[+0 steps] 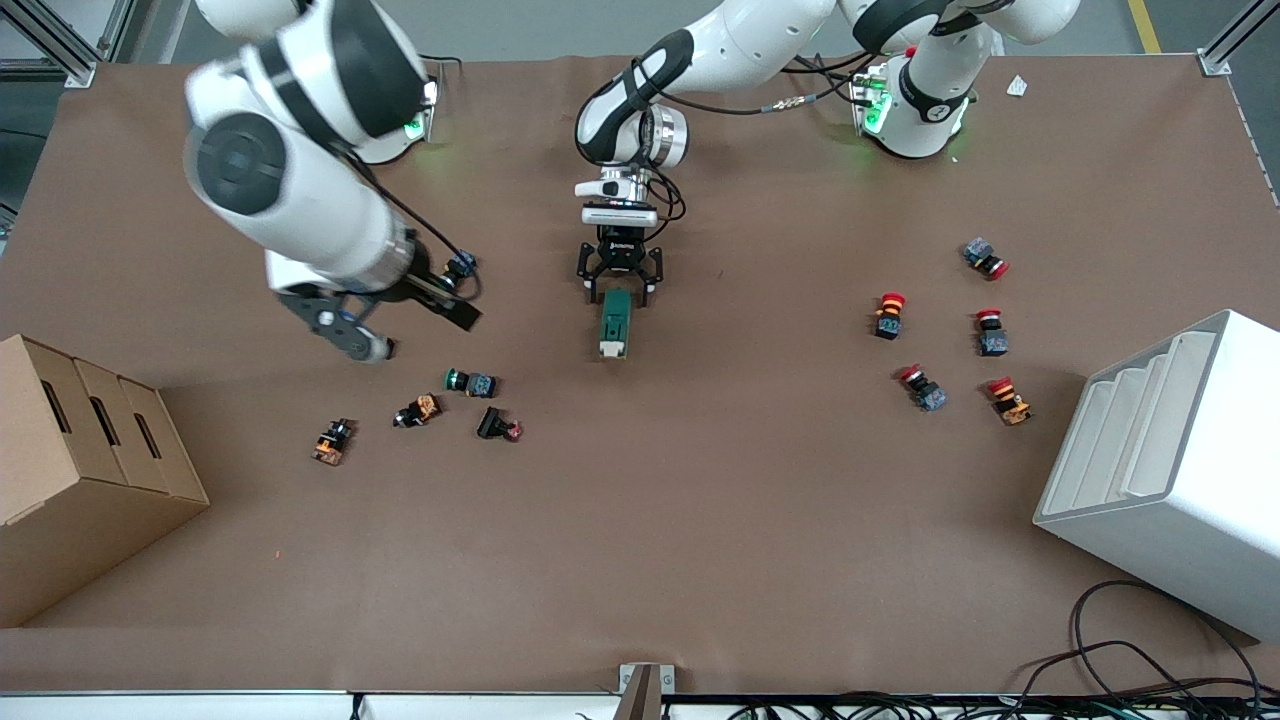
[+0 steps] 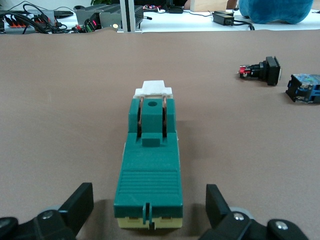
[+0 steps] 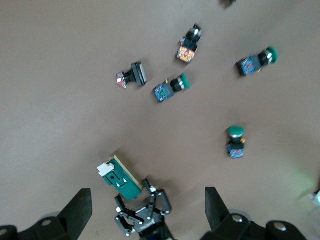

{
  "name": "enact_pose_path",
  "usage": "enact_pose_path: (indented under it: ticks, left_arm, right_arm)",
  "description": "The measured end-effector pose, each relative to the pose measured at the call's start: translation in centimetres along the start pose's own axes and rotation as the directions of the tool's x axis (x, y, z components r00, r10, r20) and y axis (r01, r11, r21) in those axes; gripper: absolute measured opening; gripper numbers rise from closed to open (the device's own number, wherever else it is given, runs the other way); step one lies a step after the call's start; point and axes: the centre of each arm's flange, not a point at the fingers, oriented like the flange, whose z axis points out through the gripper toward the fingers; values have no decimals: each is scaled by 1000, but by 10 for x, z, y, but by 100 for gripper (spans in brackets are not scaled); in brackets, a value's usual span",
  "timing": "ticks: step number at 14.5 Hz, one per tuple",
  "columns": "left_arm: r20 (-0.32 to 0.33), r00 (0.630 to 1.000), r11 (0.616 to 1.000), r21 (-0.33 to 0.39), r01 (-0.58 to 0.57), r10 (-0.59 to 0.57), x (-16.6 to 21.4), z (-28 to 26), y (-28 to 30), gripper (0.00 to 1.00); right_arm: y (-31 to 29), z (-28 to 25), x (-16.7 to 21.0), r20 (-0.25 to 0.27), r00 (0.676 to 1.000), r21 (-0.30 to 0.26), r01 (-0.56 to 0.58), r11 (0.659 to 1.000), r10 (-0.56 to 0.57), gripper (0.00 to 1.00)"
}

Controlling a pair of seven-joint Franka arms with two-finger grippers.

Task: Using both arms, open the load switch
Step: 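Flip the switch lever with the right gripper while the left gripper holds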

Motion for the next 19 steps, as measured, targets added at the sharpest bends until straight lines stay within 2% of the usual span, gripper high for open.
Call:
enact_pose_path:
  ticks: [2,5,7,10,15,19]
  left_arm:
    - [-1,1000,1000,0,-2,2,-1,0,0,100]
    - [-2,1000,1000,1,-5,5,-1,0,0,100]
    - [-4,1000,1000,2,-5,5,-2,0,0,100]
    - [-8,1000,1000,3,-6,6,-2,-1,1,100]
    - [-11,1000,1000,4,-7,7,-3,-1,1,100]
    - [-11,1000,1000,5,-7,7,-3,-1,1,100]
  right_arm:
    - [-23,35,-12,8,997,-17,-73,997,73,100]
    - [-48,85,-21,65,979,-45,-189,981,192,100]
    - [-60,113,-23,77,964,-76,-247,966,253,100]
    - [-84,164,-37,65,945,-110,-314,943,322,100]
    - [-116,257,-80,27,919,-114,-389,914,394,100]
    - [-121,284,-85,18,916,-125,-395,910,400,100]
